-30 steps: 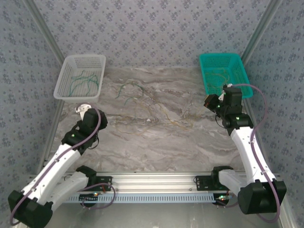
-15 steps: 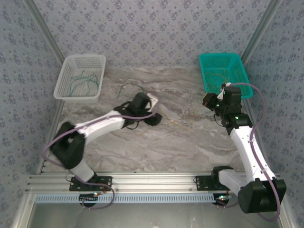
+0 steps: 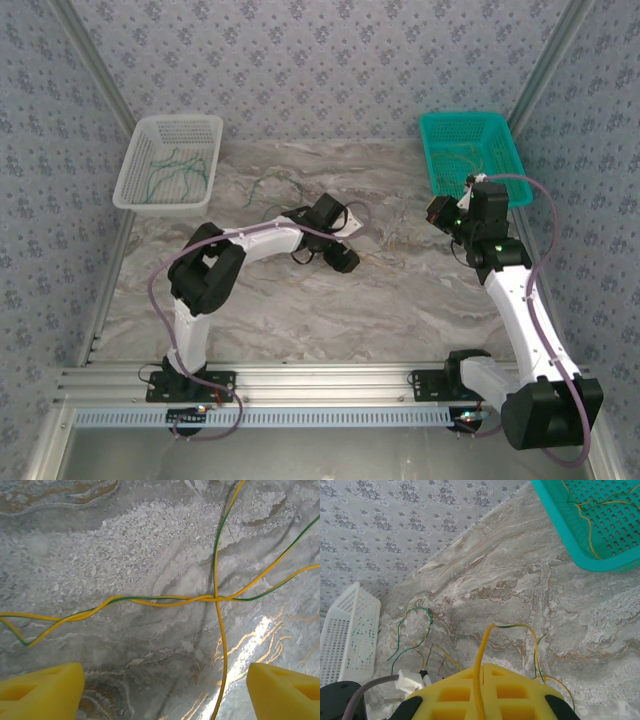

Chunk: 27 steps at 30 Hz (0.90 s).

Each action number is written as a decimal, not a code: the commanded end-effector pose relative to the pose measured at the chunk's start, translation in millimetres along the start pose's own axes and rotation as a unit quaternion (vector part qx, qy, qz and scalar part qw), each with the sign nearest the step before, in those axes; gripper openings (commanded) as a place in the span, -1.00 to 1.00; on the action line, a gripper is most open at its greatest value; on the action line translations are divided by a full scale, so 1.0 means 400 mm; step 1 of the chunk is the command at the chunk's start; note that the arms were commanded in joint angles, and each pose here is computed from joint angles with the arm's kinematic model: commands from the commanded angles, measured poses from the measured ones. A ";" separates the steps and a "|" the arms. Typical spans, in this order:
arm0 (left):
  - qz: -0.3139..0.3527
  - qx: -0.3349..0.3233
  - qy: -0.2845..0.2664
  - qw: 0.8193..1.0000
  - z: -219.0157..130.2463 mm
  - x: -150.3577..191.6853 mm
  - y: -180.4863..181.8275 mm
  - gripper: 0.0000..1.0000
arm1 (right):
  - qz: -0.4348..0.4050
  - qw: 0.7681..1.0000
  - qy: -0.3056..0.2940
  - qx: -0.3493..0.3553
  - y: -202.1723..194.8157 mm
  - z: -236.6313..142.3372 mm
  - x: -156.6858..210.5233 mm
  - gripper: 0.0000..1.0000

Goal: Untangle the cables

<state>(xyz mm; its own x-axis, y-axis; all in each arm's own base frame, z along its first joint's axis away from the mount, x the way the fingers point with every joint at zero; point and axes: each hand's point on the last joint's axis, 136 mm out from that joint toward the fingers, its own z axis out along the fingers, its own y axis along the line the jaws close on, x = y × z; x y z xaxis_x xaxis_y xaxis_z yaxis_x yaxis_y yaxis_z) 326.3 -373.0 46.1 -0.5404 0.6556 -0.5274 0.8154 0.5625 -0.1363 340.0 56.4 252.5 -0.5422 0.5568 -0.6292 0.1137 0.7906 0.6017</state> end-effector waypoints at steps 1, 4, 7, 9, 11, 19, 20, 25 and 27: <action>0.004 0.023 0.011 1.000 0.027 0.030 -0.012 0.65 | 0.005 1.000 0.000 -0.006 0.001 -0.001 0.004 -1.00; 0.002 0.023 0.018 1.000 0.046 0.047 -0.010 0.53 | 0.005 1.000 0.000 -0.005 -0.001 0.000 0.005 -1.00; 0.008 0.016 0.016 1.000 0.056 0.056 -0.002 0.32 | 0.005 1.000 0.005 0.001 -0.012 0.003 0.012 -1.00; 0.012 0.016 0.020 1.000 0.061 0.063 -0.002 0.20 | 0.008 1.000 0.008 0.004 -0.018 0.003 0.016 -1.00; 0.018 0.011 0.024 0.999 0.065 0.075 0.003 0.06 | 0.007 1.000 0.009 0.006 -0.021 0.001 0.021 -1.00; 0.026 -0.015 0.028 0.999 0.054 0.096 0.022 -0.87 | 0.009 1.000 0.016 0.020 -0.045 -0.003 0.030 -0.99; 0.027 -0.018 0.022 0.999 0.043 0.090 0.022 -0.89 | 0.008 1.000 0.016 0.022 -0.045 -0.006 0.029 -0.96; 0.036 -0.034 -0.030 0.998 -0.084 0.024 0.008 -1.00 | -0.009 0.995 0.061 0.080 -0.101 -0.012 0.072 -0.63; 0.047 -0.036 -0.051 0.997 -0.139 0.000 -0.002 -1.00 | -0.015 0.990 0.080 0.112 -0.135 -0.016 0.092 -0.29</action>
<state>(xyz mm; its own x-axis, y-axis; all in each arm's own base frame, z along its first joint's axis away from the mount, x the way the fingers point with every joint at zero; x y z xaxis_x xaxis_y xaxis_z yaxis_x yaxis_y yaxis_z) 315.6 -343.9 42.9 -0.4914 0.6802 -0.5439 0.8297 0.5555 -0.0550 322.3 44.0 213.8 -0.6212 0.5363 -0.5714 0.2130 0.8173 0.5355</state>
